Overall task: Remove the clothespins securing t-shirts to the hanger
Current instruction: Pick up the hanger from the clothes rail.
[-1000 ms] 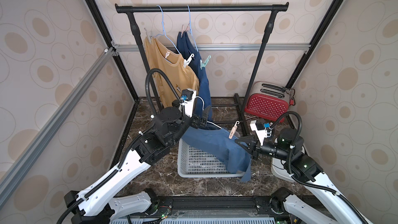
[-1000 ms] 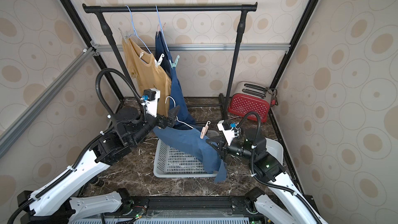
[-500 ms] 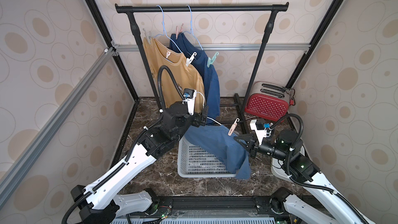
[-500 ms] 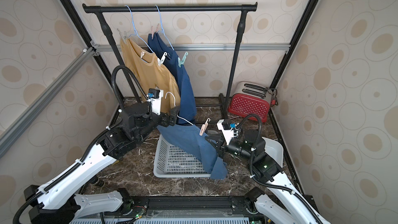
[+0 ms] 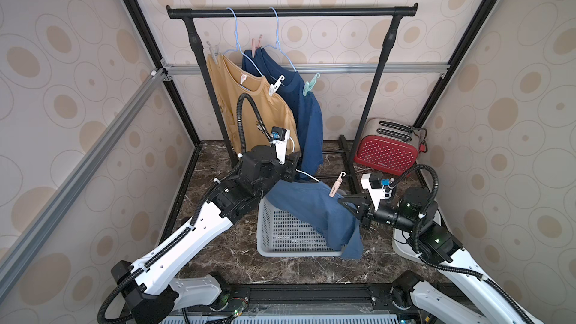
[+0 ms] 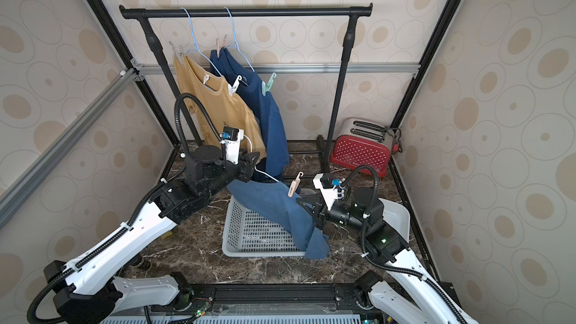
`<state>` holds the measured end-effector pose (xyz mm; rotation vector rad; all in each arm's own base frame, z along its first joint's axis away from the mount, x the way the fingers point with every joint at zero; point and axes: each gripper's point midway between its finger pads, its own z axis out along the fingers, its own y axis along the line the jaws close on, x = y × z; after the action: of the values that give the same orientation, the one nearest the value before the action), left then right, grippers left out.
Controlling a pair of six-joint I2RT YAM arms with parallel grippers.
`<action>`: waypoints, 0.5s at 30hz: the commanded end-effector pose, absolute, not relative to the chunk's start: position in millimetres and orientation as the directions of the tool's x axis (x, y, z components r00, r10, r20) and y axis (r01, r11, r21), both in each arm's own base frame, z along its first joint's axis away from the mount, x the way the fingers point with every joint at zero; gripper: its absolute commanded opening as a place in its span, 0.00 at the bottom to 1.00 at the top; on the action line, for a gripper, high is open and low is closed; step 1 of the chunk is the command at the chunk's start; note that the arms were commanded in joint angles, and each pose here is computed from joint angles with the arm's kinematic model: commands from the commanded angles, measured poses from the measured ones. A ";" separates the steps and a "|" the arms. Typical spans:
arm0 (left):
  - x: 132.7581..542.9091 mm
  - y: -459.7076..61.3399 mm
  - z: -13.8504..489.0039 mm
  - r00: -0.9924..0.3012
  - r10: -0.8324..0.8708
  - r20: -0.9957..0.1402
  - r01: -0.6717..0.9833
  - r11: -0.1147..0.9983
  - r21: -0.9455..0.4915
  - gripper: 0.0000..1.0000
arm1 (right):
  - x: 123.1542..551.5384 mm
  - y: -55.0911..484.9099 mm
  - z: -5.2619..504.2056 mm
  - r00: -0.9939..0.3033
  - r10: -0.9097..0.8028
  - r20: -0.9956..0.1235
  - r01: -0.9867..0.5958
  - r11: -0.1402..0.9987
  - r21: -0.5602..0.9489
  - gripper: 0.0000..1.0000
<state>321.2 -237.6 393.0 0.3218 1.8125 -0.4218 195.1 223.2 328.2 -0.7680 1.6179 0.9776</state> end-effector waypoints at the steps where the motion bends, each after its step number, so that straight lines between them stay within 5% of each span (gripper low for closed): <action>1: 319.1 -232.7 416.4 -0.238 -0.054 -0.970 0.426 0.892 -0.155 0.43 | 193.8 225.7 335.5 -0.193 0.000 -0.981 -0.878 0.447 0.173 0.00; 7: 319.4 -232.6 410.9 -0.248 -0.050 -0.967 0.421 0.894 -0.155 0.30 | 195.2 224.6 333.1 -0.189 -0.011 -0.982 -0.874 0.459 0.163 0.00; 11: 319.4 -232.3 411.3 -0.242 -0.059 -0.968 0.420 0.893 -0.160 0.09 | 195.5 224.1 331.5 -0.190 -0.023 -0.982 -0.872 0.463 0.158 0.00; 15: 318.3 -230.6 413.0 -0.228 -0.059 -0.972 0.422 0.894 -0.153 0.00 | 194.8 223.9 328.0 -0.196 -0.045 -0.980 -0.873 0.463 0.153 0.01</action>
<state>316.1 -247.6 396.4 0.3328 1.8006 -0.4953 198.2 224.4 322.3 -0.7904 1.6247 0.9437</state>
